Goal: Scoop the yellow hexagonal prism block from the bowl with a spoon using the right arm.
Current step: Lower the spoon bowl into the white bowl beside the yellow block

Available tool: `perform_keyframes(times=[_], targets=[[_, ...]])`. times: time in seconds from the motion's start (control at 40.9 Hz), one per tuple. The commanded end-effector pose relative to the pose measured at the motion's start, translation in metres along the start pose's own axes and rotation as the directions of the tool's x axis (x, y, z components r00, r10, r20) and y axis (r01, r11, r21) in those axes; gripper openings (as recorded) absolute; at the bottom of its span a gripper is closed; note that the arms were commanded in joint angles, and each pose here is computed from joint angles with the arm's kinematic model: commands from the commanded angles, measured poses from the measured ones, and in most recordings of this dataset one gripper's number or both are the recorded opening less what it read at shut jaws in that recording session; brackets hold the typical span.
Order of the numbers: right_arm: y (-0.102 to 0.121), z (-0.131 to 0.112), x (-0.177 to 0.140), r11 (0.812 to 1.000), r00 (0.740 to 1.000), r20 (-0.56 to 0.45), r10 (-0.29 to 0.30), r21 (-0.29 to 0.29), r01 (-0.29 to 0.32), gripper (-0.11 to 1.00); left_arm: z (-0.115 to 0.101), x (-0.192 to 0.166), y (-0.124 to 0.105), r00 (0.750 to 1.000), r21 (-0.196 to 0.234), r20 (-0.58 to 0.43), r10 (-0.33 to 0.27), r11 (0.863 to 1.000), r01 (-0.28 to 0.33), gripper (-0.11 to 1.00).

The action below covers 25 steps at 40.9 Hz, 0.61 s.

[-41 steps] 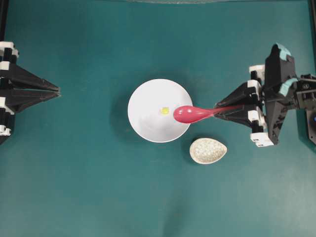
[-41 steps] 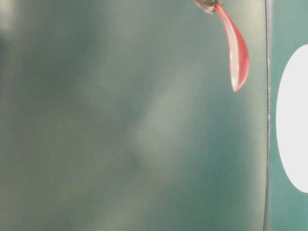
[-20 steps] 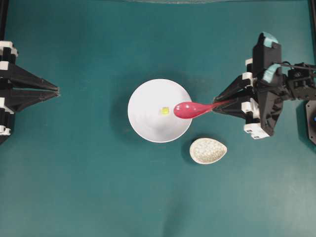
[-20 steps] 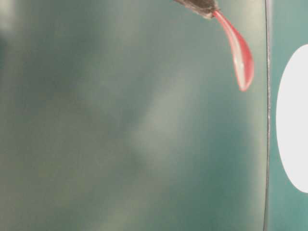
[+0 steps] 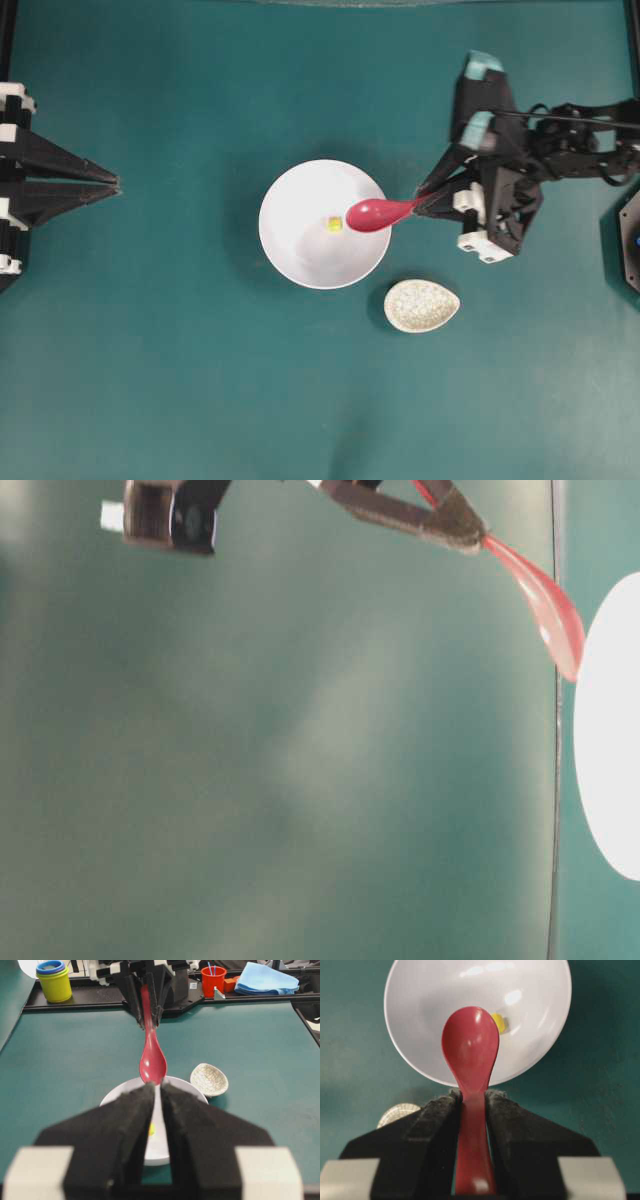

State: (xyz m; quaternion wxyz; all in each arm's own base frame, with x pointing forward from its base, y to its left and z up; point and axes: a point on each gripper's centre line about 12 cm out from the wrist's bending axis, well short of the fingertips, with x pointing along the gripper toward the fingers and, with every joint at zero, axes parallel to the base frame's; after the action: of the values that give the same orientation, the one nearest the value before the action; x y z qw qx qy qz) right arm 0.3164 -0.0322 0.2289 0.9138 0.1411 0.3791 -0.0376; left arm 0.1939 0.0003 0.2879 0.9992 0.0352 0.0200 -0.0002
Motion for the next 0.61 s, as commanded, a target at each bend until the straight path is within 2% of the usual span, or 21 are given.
perform_keyframes(times=[0.0, 0.269, 0.587], targets=[[0.001, 0.018, -0.003, 1.000, 1.000, -0.005, 0.006, -0.001, -0.006, 0.25, 0.010, 0.002, 0.001, 1.000, 0.003, 0.026, 0.002, 1.000, -0.002, 0.14], [-0.003, 0.029, 0.012, 1.000, 0.989, -0.146, 0.004, -0.014, -0.006, 0.25, 0.009, 0.001, 0.001, 1.000, 0.003, 0.024, 0.001, 1.000, -0.002, 0.14], [-0.004, 0.038, 0.025, 1.000, 0.968, -0.251, -0.009, -0.018, 0.005, 0.25, 0.010, 0.002, 0.001, 1.000, 0.005, 0.021, 0.001, 1.000, -0.001, 0.14]])
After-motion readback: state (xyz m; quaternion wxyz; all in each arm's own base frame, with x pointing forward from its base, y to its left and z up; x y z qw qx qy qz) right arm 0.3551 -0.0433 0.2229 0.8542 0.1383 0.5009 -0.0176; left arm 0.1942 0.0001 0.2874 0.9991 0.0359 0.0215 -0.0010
